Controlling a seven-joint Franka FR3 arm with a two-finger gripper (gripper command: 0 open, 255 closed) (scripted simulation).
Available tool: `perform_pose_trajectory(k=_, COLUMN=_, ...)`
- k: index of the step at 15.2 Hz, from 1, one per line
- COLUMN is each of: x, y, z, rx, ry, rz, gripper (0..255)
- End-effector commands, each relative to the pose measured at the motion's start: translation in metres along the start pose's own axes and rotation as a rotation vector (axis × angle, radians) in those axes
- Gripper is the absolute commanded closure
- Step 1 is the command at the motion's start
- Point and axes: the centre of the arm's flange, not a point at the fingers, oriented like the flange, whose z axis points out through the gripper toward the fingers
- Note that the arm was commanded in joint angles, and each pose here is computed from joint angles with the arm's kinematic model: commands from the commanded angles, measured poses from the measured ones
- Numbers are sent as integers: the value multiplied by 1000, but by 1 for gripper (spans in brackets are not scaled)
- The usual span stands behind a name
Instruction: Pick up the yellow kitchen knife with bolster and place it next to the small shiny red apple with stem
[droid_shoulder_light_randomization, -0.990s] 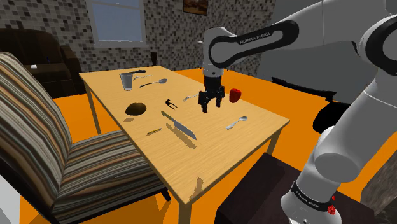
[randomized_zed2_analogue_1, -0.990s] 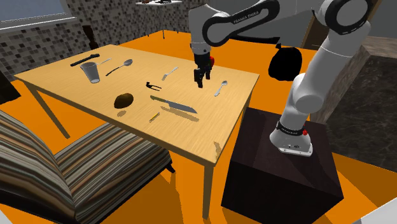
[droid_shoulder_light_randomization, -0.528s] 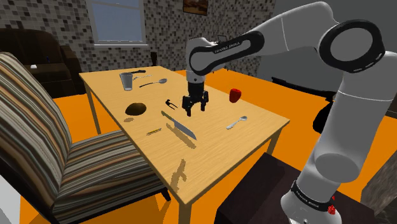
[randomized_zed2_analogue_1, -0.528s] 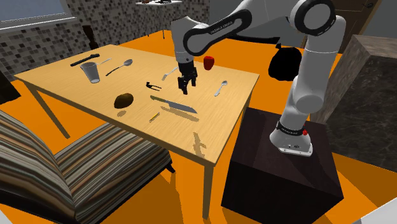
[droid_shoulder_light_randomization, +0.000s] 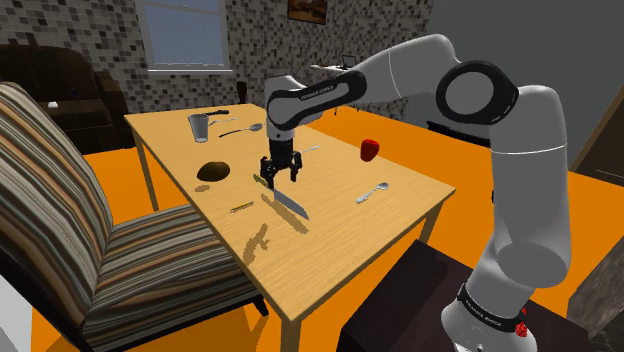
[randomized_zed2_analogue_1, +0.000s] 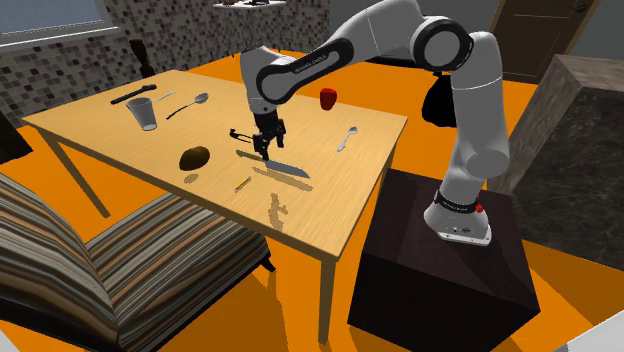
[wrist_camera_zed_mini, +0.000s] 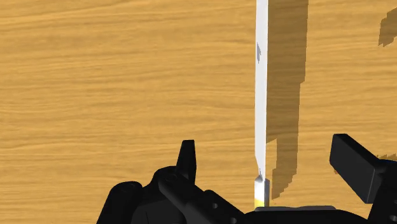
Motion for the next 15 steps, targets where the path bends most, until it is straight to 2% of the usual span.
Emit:
perform_pose_trajectory(k=1, x=14, y=-8, z=12, rx=3, ry=-2, rz=2, gripper=0)
perform_pose_trajectory(k=8, x=14, y=-8, z=46, rx=3, ry=-2, rz=2, gripper=0)
perform_pose_trajectory(k=15, x=14, y=-8, z=46, rx=3, ry=-2, rz=2, gripper=0)
